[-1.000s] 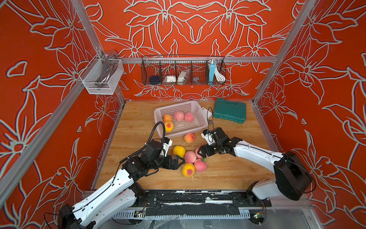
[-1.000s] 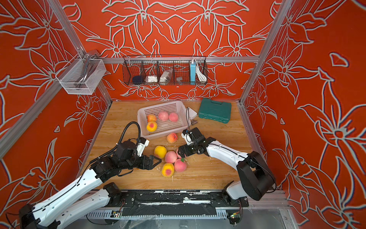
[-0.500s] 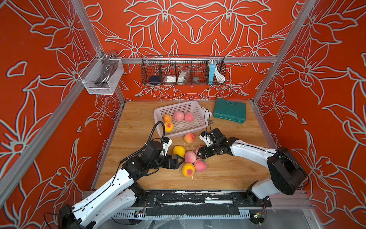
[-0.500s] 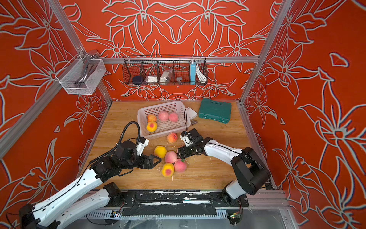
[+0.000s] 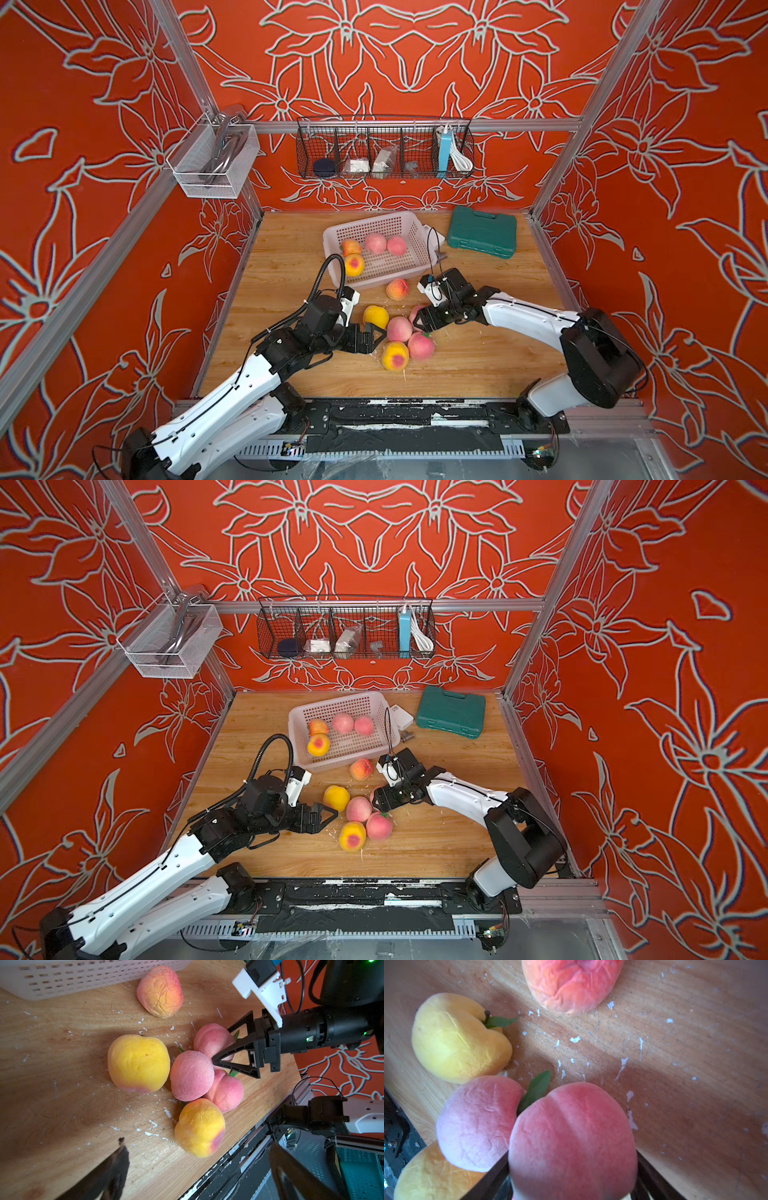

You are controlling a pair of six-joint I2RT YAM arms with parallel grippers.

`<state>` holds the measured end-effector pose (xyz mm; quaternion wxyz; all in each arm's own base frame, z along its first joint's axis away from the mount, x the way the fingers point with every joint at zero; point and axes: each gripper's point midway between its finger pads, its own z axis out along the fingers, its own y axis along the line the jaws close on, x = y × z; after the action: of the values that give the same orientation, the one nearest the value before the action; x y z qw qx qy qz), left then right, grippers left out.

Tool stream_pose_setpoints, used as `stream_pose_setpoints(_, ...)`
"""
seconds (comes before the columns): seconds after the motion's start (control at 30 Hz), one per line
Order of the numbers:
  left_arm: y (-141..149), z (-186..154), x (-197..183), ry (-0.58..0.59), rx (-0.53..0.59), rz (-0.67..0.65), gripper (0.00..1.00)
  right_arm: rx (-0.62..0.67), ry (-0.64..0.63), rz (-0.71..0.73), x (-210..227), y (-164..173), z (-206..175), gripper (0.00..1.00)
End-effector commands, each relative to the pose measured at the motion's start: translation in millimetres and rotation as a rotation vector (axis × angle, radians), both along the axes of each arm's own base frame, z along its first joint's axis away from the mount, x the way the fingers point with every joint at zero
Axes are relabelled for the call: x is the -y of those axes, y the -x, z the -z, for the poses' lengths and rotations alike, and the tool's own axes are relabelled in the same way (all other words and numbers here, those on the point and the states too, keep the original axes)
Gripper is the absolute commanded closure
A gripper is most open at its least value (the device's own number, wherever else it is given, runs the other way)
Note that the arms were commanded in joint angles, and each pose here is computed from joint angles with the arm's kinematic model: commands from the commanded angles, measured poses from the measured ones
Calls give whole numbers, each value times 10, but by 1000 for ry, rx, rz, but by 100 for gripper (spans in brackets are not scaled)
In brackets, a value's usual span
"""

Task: Put the peaches into the basket
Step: Pick up the peach from the center of the board.

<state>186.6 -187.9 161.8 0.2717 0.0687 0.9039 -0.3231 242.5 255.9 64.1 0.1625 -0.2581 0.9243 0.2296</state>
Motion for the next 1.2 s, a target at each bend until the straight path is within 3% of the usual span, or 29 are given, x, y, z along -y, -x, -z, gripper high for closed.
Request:
stream_pose_setpoints(0.0, -25, -103, -11, -8, 37, 0, 2, 69, 18, -10, 17, -71, -231, 27)
stream_pose_setpoints(0.3, -158, -158, -70, -85, 39, -41, 2, 199, 42, -16, 83, -206, -778, 26)
stream_pose_setpoints(0.7, -431, -478, -136, -67, 114, -103, 2, 364, 41, -88, -197, -665, -1558, 25)
stream_pose_setpoints(0.87, -549, -552, -143, -50, 119, -117, 2, 409, 77, -89, -332, -982, -1659, 25)
stream_pose_setpoints(1.17, -710, -515, -153, -30, 89, -132, 2, 432, 166, -67, -518, -1581, -1512, 24)
